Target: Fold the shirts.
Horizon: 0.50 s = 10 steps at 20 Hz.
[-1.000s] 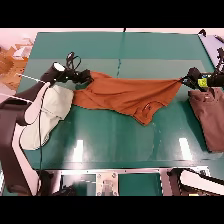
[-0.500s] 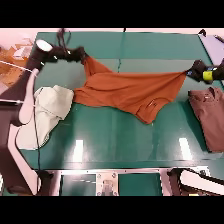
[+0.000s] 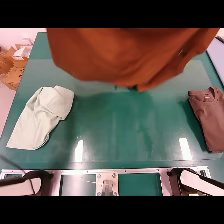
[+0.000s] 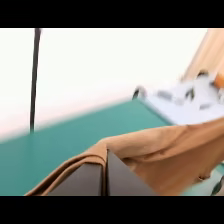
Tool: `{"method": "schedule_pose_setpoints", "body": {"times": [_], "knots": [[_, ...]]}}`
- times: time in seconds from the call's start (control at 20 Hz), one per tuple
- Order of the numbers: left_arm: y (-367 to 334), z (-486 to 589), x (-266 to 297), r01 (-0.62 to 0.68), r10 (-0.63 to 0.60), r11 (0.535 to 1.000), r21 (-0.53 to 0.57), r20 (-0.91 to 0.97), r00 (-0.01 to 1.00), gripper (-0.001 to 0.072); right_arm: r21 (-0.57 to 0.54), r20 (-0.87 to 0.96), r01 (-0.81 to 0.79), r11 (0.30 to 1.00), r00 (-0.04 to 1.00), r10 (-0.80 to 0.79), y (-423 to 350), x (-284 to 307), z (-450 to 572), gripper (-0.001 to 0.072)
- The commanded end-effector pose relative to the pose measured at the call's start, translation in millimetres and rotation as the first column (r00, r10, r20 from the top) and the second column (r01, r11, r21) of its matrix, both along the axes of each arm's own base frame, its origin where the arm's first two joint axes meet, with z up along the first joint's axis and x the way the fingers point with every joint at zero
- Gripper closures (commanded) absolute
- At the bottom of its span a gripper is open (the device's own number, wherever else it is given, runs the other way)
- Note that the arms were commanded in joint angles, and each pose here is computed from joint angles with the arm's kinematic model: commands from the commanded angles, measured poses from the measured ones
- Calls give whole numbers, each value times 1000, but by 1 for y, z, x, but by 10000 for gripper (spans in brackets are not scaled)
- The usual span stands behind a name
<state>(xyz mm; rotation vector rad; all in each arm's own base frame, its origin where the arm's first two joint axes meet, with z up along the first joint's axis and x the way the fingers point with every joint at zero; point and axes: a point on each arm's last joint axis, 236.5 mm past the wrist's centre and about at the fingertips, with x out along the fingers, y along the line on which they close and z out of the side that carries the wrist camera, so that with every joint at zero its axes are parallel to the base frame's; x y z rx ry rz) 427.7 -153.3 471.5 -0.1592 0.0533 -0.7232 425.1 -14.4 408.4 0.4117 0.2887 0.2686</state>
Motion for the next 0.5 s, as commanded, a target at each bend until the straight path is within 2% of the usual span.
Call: {"method": "schedule_pose_setpoints", "body": {"times": [0.0, 0.1, 0.2, 0.35, 0.45], "knots": [[-1, 82, -119, -4, -2, 1000, 23, 230, 973, 690, -18, 259, 83, 996, 963, -75, 2, -57, 101, 698], [1, 101, -161, -24, 13, 999, 32, 294, 956, 690, -24, 363, 159, 987, 921, -140, -5, -88, 134, 698], [13, 99, -171, -94, 79, 995, 43, 276, 958, 690, -36, 401, 206, 978, 899, -174, -10, -108, 147, 698], [27, 65, -144, -161, 150, 984, 73, 136, 979, 689, -44, 388, 213, 976, 904, -179, -11, -110, 143, 698], [30, 22, -113, -161, 161, 983, 87, 7, 987, 689, -38, 330, 200, 979, 927, -177, -15, -100, 123, 698]]}}
